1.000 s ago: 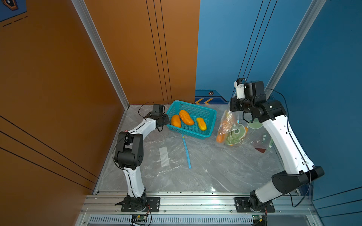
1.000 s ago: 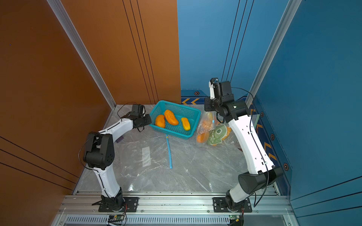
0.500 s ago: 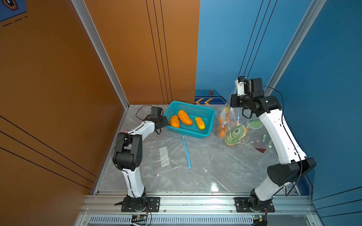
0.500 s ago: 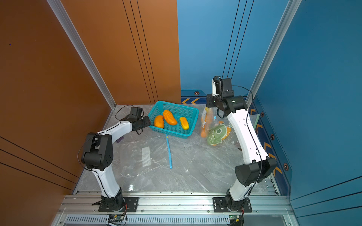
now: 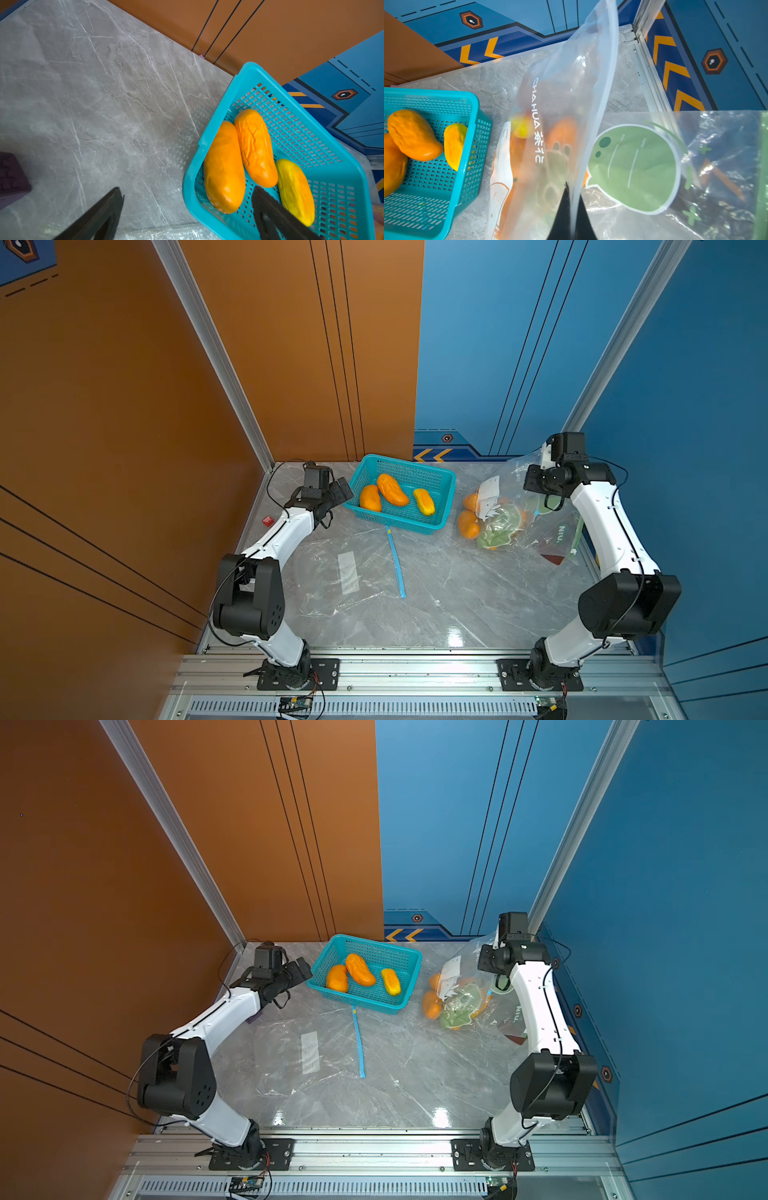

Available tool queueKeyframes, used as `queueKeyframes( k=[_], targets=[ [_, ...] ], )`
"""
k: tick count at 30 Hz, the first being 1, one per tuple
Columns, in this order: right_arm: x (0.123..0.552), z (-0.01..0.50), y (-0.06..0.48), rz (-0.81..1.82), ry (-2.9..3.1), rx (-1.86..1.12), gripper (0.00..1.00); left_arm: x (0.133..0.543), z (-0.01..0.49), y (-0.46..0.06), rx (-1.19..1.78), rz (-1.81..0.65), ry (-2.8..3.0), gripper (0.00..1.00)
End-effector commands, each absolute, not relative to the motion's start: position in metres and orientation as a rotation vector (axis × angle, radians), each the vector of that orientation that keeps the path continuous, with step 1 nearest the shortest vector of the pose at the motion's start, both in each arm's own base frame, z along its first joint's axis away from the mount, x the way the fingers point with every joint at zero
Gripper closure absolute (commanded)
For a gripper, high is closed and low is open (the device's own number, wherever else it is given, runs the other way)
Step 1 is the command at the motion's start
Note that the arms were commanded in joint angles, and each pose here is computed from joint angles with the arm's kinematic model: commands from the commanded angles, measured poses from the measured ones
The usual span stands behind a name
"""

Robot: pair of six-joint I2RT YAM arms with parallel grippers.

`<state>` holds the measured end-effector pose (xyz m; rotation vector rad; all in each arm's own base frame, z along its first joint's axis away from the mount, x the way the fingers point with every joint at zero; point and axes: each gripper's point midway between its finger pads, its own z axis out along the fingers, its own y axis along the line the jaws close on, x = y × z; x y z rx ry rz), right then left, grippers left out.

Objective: Place the mango in a zip-top bag and seal the zipper
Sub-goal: Place the zipper food storage bag in the zipper food storage bag.

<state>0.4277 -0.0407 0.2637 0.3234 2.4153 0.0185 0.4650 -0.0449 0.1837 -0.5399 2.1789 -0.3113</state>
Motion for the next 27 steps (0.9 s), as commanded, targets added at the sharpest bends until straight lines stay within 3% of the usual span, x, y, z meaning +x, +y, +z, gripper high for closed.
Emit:
queueKeyframes(
  k=[1,7,11,15,18,23,27],
  targets=[
    [0.420,0.271,-0.054,0.042,2.391,0.310,0.90,0.452,0.184,-0.042,-0.564,-0.323,2.174,0.02],
    [0.413,0.273,-0.063,0.036,2.399,0.315,0.49,0.434,0.185,-0.051,-0.566,-0.395,2.179,0.02],
    [0.400,0.301,-0.060,0.032,2.342,0.346,0.36,0.416,0.187,-0.055,-0.578,-0.435,2.170,0.02],
    [0.379,0.333,-0.041,0.040,2.293,0.350,0.34,0.397,0.193,-0.051,-0.600,-0.443,2.139,0.02],
    [0.364,0.336,0.005,0.142,2.291,0.284,0.35,0.382,0.192,-0.045,-0.629,-0.436,2.119,0.02],
    [0.336,0.302,0.112,0.288,2.328,0.083,0.36,0.354,0.168,-0.047,-0.701,-0.487,2.147,0.00],
    [0.320,0.246,0.175,0.420,2.379,0.056,0.41,0.332,0.135,-0.073,-0.718,-0.603,2.254,0.07]
  ],
)
